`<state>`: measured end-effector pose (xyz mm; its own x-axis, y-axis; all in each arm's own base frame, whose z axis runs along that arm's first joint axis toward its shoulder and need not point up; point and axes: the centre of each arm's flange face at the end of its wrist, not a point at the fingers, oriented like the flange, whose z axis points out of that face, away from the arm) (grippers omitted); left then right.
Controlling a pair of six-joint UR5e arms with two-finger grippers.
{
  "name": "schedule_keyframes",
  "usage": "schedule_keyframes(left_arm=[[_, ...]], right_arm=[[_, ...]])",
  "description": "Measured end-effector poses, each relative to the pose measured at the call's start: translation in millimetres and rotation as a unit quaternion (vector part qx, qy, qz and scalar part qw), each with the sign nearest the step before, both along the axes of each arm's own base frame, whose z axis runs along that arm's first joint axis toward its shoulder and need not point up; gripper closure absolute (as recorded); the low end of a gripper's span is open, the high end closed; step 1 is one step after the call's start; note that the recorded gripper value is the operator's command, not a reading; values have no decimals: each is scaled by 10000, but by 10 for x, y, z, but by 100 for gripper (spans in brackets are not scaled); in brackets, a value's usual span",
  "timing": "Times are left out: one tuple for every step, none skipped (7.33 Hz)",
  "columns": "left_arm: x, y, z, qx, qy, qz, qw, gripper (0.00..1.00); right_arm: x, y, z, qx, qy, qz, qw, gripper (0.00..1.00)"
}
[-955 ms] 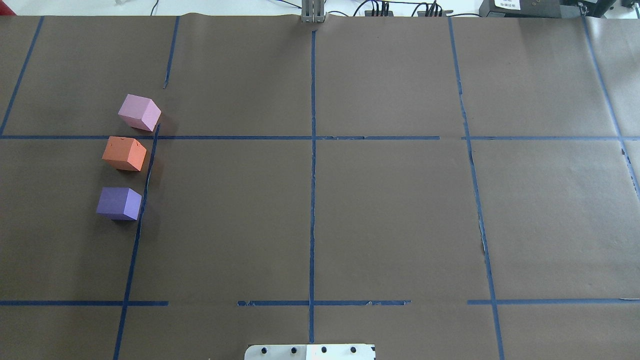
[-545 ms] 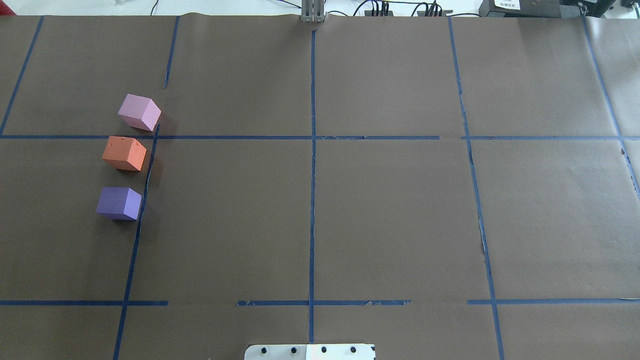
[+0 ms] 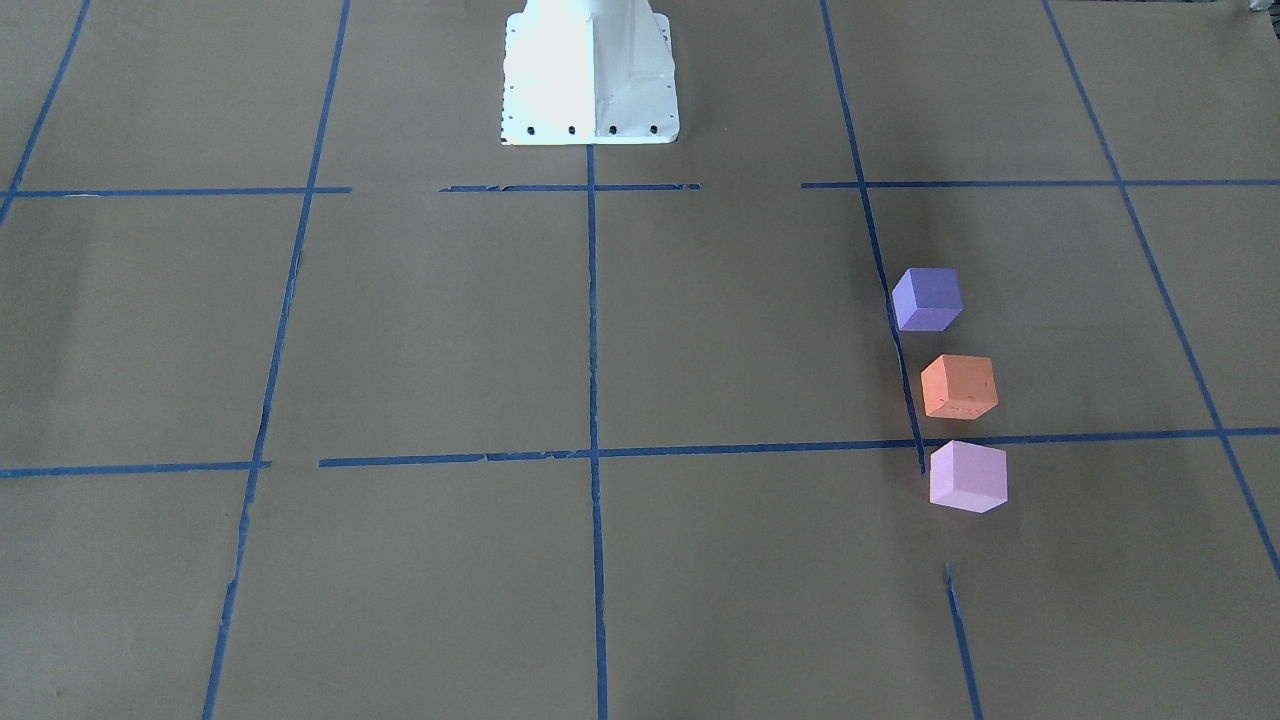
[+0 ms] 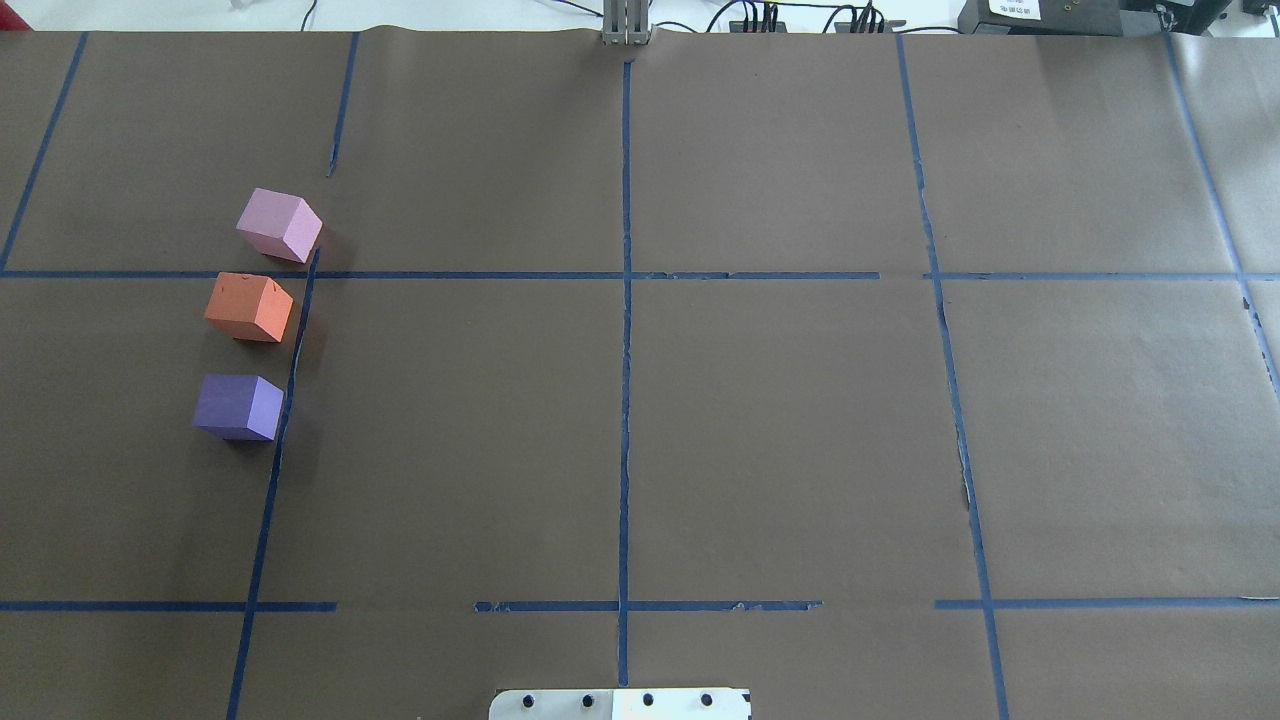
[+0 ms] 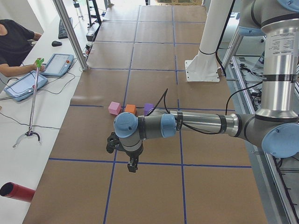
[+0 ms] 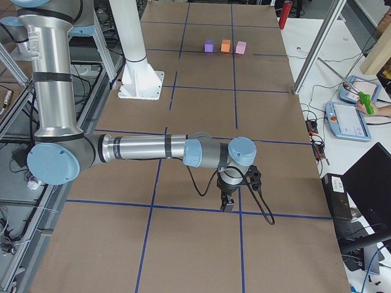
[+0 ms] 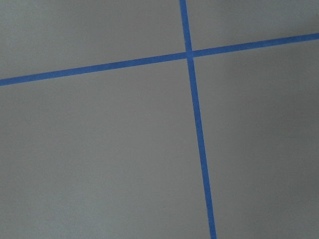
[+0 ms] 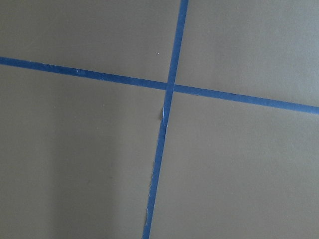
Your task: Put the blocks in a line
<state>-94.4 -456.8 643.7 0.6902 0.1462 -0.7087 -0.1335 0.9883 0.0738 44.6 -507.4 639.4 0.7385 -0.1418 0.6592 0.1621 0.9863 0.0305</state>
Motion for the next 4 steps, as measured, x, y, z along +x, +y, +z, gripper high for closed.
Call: schedule_keyframes(left_arm=[[2,0,7,-7,3,1,10000,0],[2,1,18,-14,7,2,10000,0],[3,1,27,-18,9,3,10000,0],[3,0,32,-18,10,4,10000,0]], right_arm=[[1,0,1,-2,0,2,10000,0],[0,0,1,-1,0,1,10000,0],[0,0,1,-1,0,0,10000,0],[-1,0,1,-1,0,0,10000,0]])
